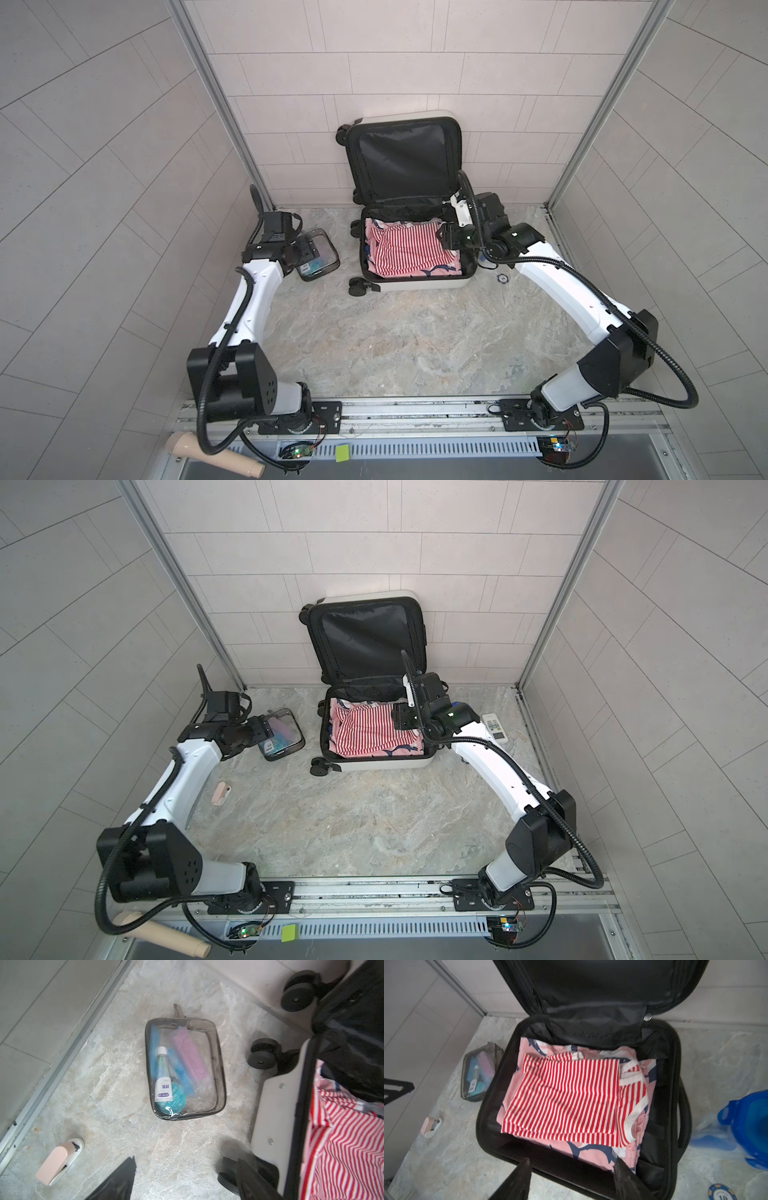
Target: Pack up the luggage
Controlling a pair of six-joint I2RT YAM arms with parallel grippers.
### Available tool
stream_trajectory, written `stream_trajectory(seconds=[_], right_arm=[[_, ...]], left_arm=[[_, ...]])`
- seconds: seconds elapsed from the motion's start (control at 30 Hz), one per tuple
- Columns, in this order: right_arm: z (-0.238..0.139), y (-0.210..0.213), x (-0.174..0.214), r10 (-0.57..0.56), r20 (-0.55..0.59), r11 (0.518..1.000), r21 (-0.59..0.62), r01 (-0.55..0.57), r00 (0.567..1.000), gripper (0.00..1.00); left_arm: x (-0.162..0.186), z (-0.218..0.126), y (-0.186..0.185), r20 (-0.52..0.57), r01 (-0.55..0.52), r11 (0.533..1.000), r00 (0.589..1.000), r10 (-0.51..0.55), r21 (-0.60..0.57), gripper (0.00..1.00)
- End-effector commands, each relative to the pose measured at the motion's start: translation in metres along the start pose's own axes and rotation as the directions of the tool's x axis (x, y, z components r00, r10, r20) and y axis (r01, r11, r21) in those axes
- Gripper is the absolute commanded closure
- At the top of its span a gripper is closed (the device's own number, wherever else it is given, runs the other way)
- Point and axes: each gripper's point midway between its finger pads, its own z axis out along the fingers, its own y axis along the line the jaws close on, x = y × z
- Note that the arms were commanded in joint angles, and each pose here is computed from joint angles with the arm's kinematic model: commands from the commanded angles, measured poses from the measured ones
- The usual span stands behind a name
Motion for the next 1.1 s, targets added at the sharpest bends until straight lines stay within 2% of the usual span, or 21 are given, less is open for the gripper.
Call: stream_trajectory(seconds=[0.0, 0.2, 0.33, 0.5, 0.67, 0.97, 1.07], right_arm=[[0.005, 0.020, 0.012, -0.009, -0.016, 0.998, -0.058, 0.008, 1.000, 0.34], [0.020, 0.049, 0.035, -0.044, -0.060, 0.994, -0.099, 0.038, 0.997, 0.33], [0.030, 0.062, 0.046, -0.053, -0.079, 0.992, -0.118, 0.043, 0.995, 0.33], [0.037, 0.069, 0.057, -0.058, -0.107, 0.991, -0.126, 0.044, 0.993, 0.33], [0.038, 0.067, 0.060, -0.055, -0.111, 0.992, -0.116, 0.042, 0.992, 0.33], [0.045, 0.069, 0.060, -0.050, -0.128, 0.993, -0.114, 0.036, 0.991, 0.33], [0.045, 0.069, 0.060, -0.051, -0.131, 0.993, -0.112, 0.036, 0.990, 0.33]], left_arm=[[-0.001, 0.013, 0.009, -0.048, 0.080, 0.996, 0.996, -0.079, 0.035, 0.21], [-0.002, 0.055, 0.023, -0.161, 0.101, 0.995, 0.982, -0.100, -0.002, 0.24], [0.005, 0.088, 0.030, -0.234, 0.120, 0.993, 0.965, -0.121, -0.016, 0.29], [0.006, 0.118, 0.036, -0.240, 0.177, 0.984, 0.955, -0.172, -0.001, 0.31], [-0.002, 0.132, 0.041, -0.207, 0.259, 0.965, 0.947, -0.246, 0.037, 0.32], [-0.006, 0.152, 0.045, -0.174, 0.347, 0.934, 0.928, -0.329, 0.088, 0.46], [-0.012, 0.158, 0.048, -0.154, 0.383, 0.917, 0.918, -0.365, 0.113, 0.48]])
